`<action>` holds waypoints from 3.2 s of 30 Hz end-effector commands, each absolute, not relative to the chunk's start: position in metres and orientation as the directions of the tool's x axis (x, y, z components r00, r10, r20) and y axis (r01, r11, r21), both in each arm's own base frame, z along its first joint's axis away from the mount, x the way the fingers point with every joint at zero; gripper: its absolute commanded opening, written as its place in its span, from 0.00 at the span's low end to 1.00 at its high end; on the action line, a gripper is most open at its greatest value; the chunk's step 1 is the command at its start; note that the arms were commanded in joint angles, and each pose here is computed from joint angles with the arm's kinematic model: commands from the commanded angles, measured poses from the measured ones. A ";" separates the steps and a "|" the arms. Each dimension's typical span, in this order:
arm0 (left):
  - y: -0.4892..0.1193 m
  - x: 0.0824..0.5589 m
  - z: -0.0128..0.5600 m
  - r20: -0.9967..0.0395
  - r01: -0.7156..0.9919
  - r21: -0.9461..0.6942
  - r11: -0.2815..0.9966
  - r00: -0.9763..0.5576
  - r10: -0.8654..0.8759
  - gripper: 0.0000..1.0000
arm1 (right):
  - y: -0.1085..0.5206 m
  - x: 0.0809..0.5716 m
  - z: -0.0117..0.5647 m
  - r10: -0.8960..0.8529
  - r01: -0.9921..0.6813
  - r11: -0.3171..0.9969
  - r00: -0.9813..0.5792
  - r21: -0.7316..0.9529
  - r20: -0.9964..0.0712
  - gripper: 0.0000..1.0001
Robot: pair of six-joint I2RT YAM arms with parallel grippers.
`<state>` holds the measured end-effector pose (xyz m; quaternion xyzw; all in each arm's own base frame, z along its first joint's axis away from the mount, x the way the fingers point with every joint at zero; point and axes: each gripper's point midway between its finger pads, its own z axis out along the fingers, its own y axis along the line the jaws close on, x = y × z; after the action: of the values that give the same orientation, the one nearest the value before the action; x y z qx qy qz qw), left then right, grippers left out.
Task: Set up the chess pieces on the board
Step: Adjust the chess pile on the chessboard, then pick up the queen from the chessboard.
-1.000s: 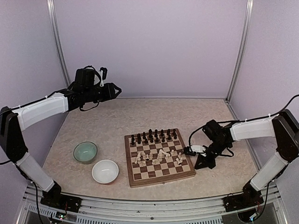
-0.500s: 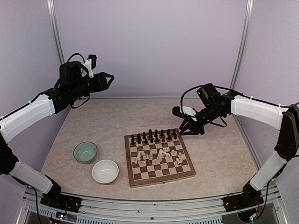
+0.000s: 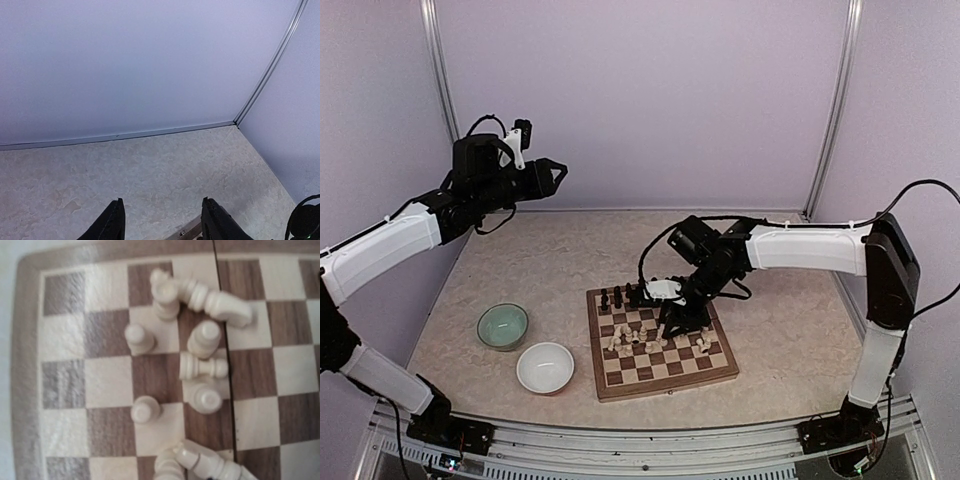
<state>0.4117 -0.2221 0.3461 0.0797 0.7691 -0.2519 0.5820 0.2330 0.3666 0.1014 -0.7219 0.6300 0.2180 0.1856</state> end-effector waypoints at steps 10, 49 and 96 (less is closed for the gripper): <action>-0.231 0.415 0.332 -0.923 0.423 -0.303 0.854 -0.352 -0.153 0.53 | 0.370 0.245 0.085 -0.868 -0.992 -0.120 0.119 -0.029 -0.483 0.30; -0.238 0.419 0.317 -0.911 0.425 -0.302 0.853 -0.394 -0.126 0.53 | 0.372 0.221 0.089 -0.861 -0.980 -0.188 0.198 -0.069 -0.468 0.21; -0.242 0.417 0.316 -0.905 0.442 -0.309 0.842 -0.408 -0.118 0.54 | 0.367 0.203 0.109 -0.842 -0.976 -0.216 0.196 -0.018 -0.503 0.01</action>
<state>0.4155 -0.2366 0.3041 0.0946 0.8046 -0.2551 0.5279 0.2160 0.3677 0.0910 -0.7473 0.6178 0.1818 0.1639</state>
